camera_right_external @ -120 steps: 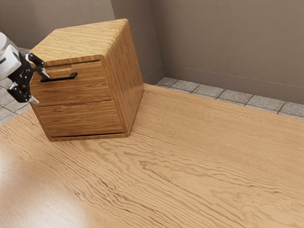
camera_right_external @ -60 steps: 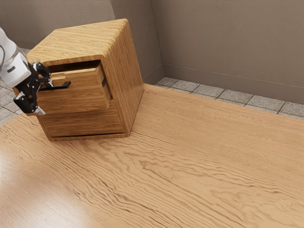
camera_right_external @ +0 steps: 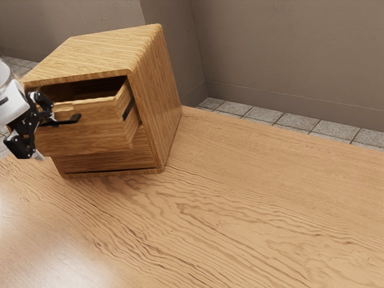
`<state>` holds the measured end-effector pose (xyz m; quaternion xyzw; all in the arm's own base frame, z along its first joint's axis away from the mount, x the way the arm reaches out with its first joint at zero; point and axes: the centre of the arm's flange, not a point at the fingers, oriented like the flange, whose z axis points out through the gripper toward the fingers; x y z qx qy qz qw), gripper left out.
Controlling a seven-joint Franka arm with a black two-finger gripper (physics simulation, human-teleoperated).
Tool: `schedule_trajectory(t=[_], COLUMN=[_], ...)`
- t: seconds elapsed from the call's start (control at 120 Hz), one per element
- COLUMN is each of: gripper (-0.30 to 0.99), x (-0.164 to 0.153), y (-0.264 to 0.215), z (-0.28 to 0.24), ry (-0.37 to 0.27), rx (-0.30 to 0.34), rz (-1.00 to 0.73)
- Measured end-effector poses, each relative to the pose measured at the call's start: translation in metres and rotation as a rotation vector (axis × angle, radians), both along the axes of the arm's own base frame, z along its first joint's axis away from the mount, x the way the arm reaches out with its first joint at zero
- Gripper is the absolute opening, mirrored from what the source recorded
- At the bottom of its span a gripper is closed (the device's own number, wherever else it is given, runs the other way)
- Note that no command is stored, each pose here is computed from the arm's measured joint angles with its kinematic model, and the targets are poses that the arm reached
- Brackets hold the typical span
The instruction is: Pull the drawer handle with one arm to open the drawer
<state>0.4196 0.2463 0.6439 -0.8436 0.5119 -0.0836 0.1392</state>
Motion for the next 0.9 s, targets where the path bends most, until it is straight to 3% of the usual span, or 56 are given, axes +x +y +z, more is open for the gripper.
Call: schedule_trajectory(t=[0.367,0.442,0.583,0.717,0.817,0.9], gripper=[0.69,0.64,0.65,0.67,0.68,0.68], x=[-0.046,-0.057,-0.071,-0.075,-0.042,0.025], y=[-0.017,-0.022,-0.045,-0.063,-0.089,-0.138], z=[0.0,0.005,0.098,0.143,0.175,0.18], ry=[-0.013,-0.03,-0.168,-0.23,-0.238,-0.143], rx=[-0.033,-0.034,0.068,0.103,0.072,-0.016], rz=[-0.003,-0.014,-0.051,-0.044,-0.04,-0.099])
